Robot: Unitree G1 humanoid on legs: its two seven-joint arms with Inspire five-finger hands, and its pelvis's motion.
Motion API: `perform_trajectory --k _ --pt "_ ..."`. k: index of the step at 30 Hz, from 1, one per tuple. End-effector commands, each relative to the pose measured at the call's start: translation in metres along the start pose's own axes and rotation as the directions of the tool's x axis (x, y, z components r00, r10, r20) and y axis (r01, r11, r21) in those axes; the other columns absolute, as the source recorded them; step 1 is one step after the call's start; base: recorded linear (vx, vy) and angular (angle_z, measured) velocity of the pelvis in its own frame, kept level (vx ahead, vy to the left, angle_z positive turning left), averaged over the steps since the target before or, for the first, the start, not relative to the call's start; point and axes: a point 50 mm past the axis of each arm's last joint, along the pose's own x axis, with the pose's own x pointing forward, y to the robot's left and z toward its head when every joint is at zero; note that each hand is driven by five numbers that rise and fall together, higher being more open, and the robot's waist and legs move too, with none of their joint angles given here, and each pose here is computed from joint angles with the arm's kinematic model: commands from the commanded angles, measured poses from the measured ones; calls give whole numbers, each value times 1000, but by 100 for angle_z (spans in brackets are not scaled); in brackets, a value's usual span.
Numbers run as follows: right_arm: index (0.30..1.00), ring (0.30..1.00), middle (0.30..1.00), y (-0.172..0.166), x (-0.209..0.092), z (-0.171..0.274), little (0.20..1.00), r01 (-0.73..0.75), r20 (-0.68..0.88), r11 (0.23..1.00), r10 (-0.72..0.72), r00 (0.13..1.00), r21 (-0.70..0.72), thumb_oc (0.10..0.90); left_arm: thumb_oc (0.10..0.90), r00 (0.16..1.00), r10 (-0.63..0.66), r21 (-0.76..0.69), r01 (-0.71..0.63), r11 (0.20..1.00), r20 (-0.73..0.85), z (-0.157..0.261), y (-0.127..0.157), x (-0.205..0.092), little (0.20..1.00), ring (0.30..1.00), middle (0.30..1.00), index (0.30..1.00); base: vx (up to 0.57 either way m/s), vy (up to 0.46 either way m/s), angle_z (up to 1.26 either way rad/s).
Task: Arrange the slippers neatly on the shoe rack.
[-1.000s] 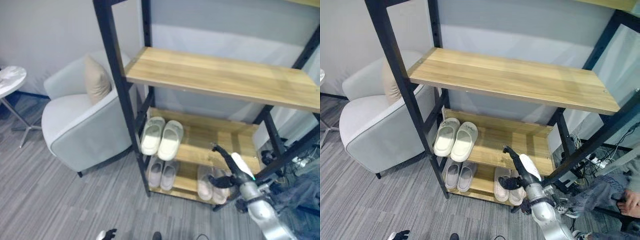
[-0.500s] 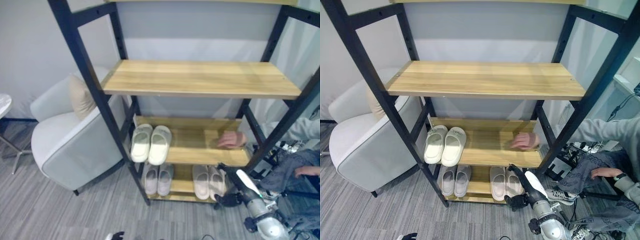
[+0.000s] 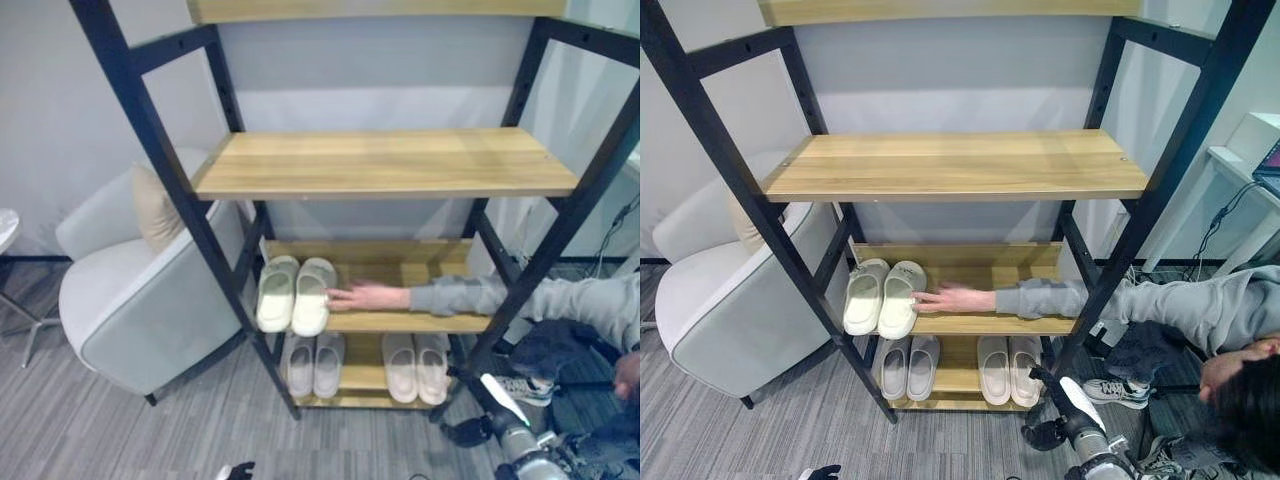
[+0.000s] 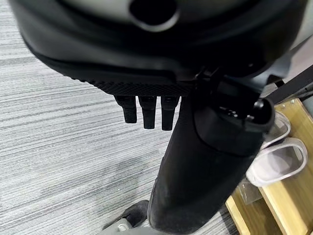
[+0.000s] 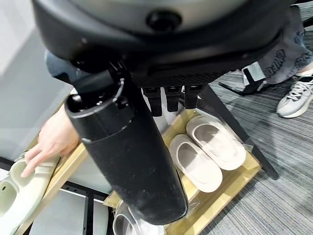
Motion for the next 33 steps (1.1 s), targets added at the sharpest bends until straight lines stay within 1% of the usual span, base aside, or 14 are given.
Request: perform_trajectory --k 1,15,27,28,30,31,33 --pt "900 900 900 -28 18 55 900 130 265 991 -128 956 11 800 800 998 40 22 -42 999 51 18 14 6 900 900 900 900 0 0 0" --pt "900 900 900 -17 21 60 900 90 279 996 -88 956 9 800 800 997 50 27 -52 998 57 19 18 7 900 900 900 900 3 -1 1" --pt "900 900 900 -26 20 85 900 137 391 990 -129 911 7 800 800 997 45 43 -47 998 55 17 16 6 900 900 900 900 0 0 0" --pt "900 900 900 -31 21 91 900 167 415 986 -155 896 8 800 800 997 41 54 -45 998 60 17 16 6 900 900 900 900 0 0 0" --pt "900 900 900 -34 23 94 900 179 427 984 -165 889 8 800 800 997 40 58 -44 997 62 18 16 6 900 900 900 900 0 0 0" --pt "900 900 900 -47 26 111 900 229 487 973 -205 849 10 800 800 997 36 66 -41 997 66 19 15 6 900 900 900 900 0 0 0" --pt "900 900 900 -60 30 129 900 281 545 960 -234 805 -4 800 800 997 35 73 -40 997 69 21 15 7 900 900 900 900 18 34 0"
